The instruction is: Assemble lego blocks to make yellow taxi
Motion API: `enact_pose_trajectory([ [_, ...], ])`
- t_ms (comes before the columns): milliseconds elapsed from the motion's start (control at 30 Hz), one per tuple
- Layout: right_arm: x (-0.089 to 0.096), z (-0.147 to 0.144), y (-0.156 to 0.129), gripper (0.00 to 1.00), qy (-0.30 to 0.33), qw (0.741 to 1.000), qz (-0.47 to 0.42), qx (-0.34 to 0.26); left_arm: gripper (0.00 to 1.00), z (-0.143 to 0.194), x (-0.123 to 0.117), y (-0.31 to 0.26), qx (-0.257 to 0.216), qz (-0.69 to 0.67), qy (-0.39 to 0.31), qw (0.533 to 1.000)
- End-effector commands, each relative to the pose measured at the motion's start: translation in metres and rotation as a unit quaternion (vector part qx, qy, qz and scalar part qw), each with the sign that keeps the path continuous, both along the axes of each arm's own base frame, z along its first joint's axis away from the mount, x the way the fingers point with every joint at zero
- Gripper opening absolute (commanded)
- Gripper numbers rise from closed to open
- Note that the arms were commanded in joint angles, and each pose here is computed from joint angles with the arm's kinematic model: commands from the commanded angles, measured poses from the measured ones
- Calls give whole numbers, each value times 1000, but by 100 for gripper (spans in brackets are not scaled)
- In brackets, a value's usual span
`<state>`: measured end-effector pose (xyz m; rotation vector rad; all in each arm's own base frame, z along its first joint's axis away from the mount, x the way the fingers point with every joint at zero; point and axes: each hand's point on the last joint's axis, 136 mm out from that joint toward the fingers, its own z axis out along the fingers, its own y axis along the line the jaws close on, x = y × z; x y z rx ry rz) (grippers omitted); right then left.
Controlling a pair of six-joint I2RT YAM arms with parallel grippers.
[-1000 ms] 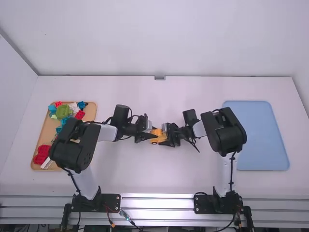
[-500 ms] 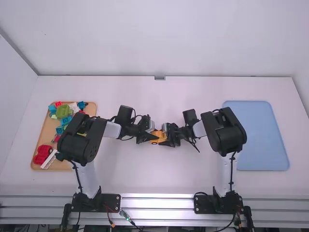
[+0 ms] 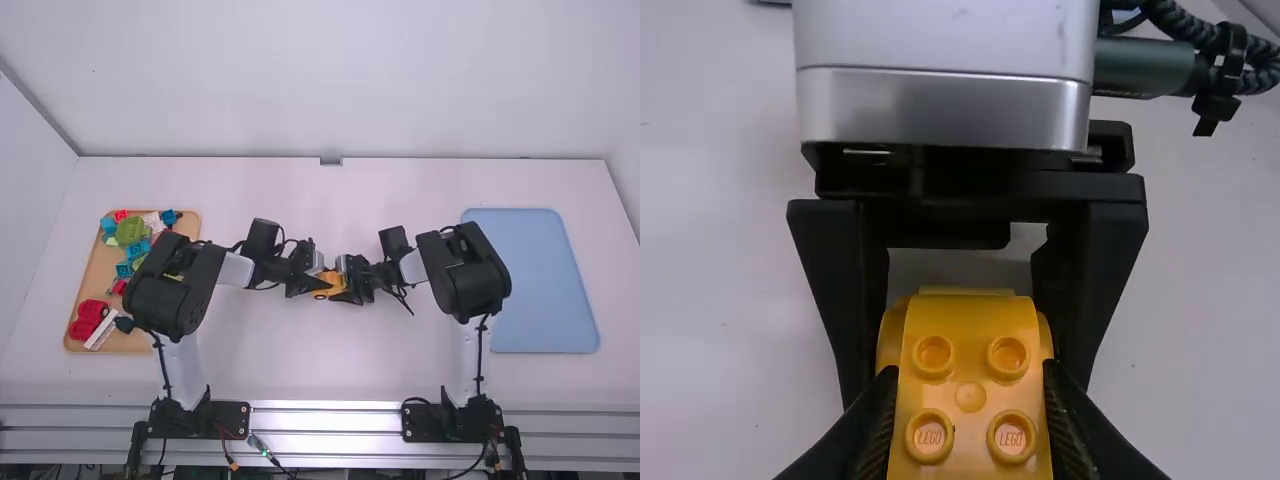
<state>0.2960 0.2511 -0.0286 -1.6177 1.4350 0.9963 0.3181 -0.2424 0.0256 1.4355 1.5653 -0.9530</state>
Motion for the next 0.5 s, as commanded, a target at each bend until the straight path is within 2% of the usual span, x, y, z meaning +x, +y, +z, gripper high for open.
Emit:
enact_pose_trajectory([
  [0,0,-8,-2,58,-2,1000,-2,-12,2,-16,-8,-7,25,-4,15,1000],
  [333,0,-8,-2,58,-2,1000,-2,-12,2,-32,-17,-6,67,1,34,997],
  [467,0,-8,-2,58,-3,1000,-2,-12,2,-42,-25,0,87,-12,17,996],
])
